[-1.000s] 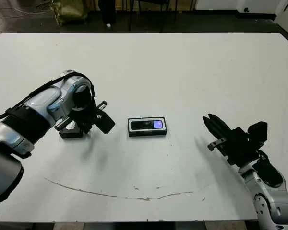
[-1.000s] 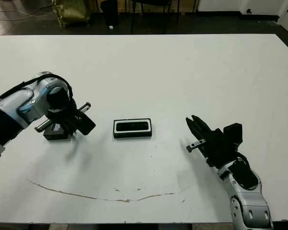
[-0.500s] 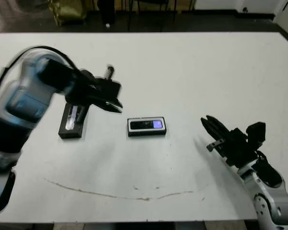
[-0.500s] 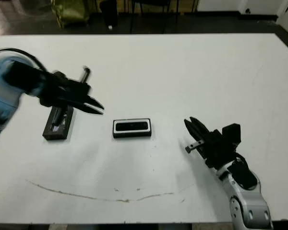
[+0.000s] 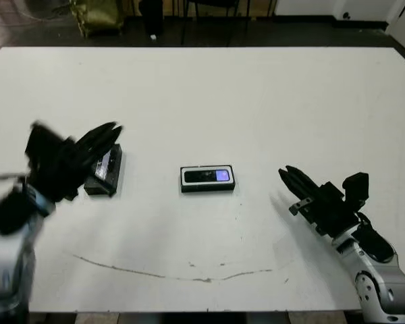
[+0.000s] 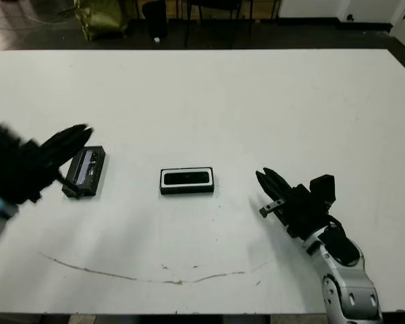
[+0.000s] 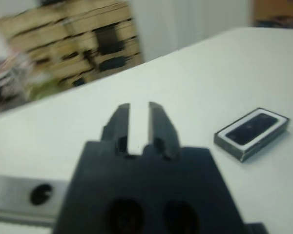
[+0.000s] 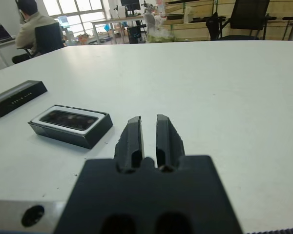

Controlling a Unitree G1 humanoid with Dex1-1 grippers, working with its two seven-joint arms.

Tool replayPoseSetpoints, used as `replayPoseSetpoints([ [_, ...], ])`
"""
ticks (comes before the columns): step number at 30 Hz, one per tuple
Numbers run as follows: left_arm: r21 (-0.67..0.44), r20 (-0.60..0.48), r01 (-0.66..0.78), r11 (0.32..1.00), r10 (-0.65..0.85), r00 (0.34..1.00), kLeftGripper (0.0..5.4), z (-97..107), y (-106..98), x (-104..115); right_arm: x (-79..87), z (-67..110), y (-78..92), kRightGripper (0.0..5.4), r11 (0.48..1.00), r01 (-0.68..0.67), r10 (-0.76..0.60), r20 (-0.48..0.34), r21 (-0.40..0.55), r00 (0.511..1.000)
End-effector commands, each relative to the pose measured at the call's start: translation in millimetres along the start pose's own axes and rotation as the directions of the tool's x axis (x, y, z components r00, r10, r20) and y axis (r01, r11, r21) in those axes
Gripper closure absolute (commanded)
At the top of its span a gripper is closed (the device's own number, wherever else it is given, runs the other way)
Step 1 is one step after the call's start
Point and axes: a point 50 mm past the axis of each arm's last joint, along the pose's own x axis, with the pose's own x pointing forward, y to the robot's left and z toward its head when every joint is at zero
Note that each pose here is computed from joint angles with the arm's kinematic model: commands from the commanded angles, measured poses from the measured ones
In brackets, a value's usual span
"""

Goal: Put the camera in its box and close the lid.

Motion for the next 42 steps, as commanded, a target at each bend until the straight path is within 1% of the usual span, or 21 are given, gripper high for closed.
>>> replayPoseSetpoints([
  [1,0.016,-0.060,-0.074,0.997,0.075,0.995,4.07,-8,-5,-11,-2.3,-2.4,1.5,5.40,1.000,-0.007,0.008,-0.016,0.022,1.000],
  [5,-0.014,-0.065,-0.203,0.979,0.202,0.977,3.14,-18,-9,-14,-1.1,-1.7,6.3,5.40,0.998,-0.032,0.031,0.013,0.045,0.999],
  [8,-0.014,-0.069,-0.256,0.967,0.254,0.965,2.43,-26,-14,-15,-0.6,-4.5,7.0,5.40,0.998,-0.033,0.033,0.011,0.045,0.999],
  [11,-0.089,-0.111,-0.286,0.954,0.276,0.955,1.74,-32,-18,-13,-0.3,-6.1,7.0,5.40,0.999,-0.026,0.026,0.006,0.041,1.000],
  [13,-0.132,-0.117,-0.297,0.946,0.283,0.952,1.24,-32,-19,-11,-0.3,-7.0,6.4,5.40,0.999,-0.032,0.031,0.008,0.034,0.999],
  [18,-0.174,-0.148,-0.298,0.939,0.275,0.950,0.03,-33,-18,-3,0.1,-9.5,7.8,5.40,0.999,-0.025,0.025,0.000,0.043,1.000],
  [22,-0.173,-0.192,-0.284,0.943,0.251,0.949,0.01,-34,-17,3,3.2,-14.5,9.3,5.40,0.999,-0.015,0.015,-0.015,0.028,1.000],
  [26,-0.285,-0.218,-0.258,0.923,0.200,0.955,0.01,-34,-20,7,5.0,-17.8,9.0,5.40,0.999,-0.020,0.021,-0.022,0.050,1.000],
  [30,-0.324,-0.248,-0.231,0.917,0.154,0.957,0.01,-33,-19,10,3.3,-16.7,9.1,5.40,1.000,-0.004,0.004,-0.026,0.011,1.000],
  [35,-0.313,-0.269,-0.213,0.926,0.129,0.954,0.01,-33,-15,14,2.3,-16.7,9.7,5.40,1.000,-0.005,0.005,-0.027,0.007,1.000],
  [38,-0.299,-0.294,-0.235,0.925,0.145,0.945,0.01,-35,-13,17,1.7,-16.0,10.0,5.40,1.000,-0.013,0.013,-0.026,-0.002,1.000],
  [39,-0.293,-0.303,-0.247,0.924,0.155,0.940,0.01,-36,-13,18,1.6,-16.3,10.2,5.40,1.000,-0.013,0.013,-0.029,0.012,0.999],
  [42,-0.293,-0.323,-0.274,0.916,0.175,0.930,0.01,-39,-13,19,1.4,-17.0,9.7,5.40,1.000,-0.014,0.014,-0.028,0.012,1.000],
])
